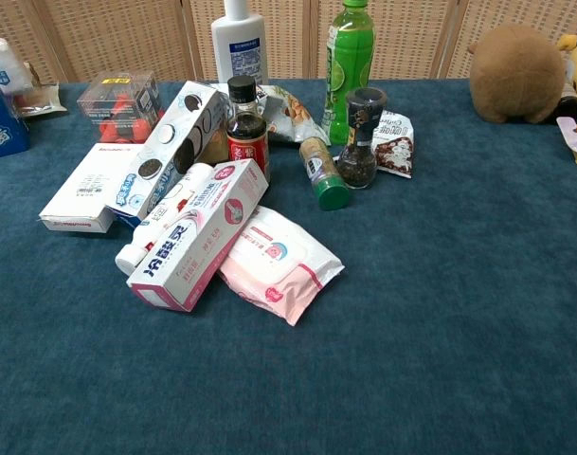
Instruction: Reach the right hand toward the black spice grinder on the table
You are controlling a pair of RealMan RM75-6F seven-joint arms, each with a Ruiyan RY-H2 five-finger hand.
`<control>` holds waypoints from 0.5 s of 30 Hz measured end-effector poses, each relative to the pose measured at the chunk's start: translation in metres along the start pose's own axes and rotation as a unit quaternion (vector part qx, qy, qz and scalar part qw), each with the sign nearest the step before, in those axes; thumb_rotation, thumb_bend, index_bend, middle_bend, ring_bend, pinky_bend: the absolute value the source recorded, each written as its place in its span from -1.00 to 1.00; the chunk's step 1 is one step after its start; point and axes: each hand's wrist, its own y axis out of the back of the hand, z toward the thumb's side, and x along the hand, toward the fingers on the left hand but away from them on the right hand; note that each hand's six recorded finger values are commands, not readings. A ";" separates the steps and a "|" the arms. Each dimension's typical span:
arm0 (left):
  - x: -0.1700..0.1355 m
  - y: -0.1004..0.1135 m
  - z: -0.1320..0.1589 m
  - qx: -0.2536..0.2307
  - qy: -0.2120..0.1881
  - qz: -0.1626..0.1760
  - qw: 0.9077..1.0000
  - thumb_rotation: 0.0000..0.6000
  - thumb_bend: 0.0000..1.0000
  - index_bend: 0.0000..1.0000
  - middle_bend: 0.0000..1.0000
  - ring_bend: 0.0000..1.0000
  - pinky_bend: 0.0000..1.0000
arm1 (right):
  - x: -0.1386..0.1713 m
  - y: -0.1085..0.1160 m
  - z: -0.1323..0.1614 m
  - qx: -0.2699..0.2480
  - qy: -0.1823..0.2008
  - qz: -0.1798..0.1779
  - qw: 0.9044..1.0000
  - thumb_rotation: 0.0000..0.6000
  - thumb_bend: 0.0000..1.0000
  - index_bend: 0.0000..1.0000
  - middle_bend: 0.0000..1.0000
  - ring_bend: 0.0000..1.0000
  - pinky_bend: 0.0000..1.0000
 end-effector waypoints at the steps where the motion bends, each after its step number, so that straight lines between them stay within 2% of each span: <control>1: 0.000 0.000 0.000 0.000 0.000 0.000 1.000 1.00 -1.00 -1.00 -1.00 -1.00 -1.00 | 0.000 0.000 0.000 0.000 0.000 0.000 1.000 1.00 -1.00 -1.00 -1.00 -1.00 -1.00; 15: 0.000 0.001 0.000 -0.005 0.000 0.001 1.000 1.00 -1.00 -1.00 -1.00 -1.00 -1.00 | -0.002 -0.006 0.003 -0.019 0.002 0.012 1.000 1.00 -1.00 -1.00 -1.00 -1.00 -1.00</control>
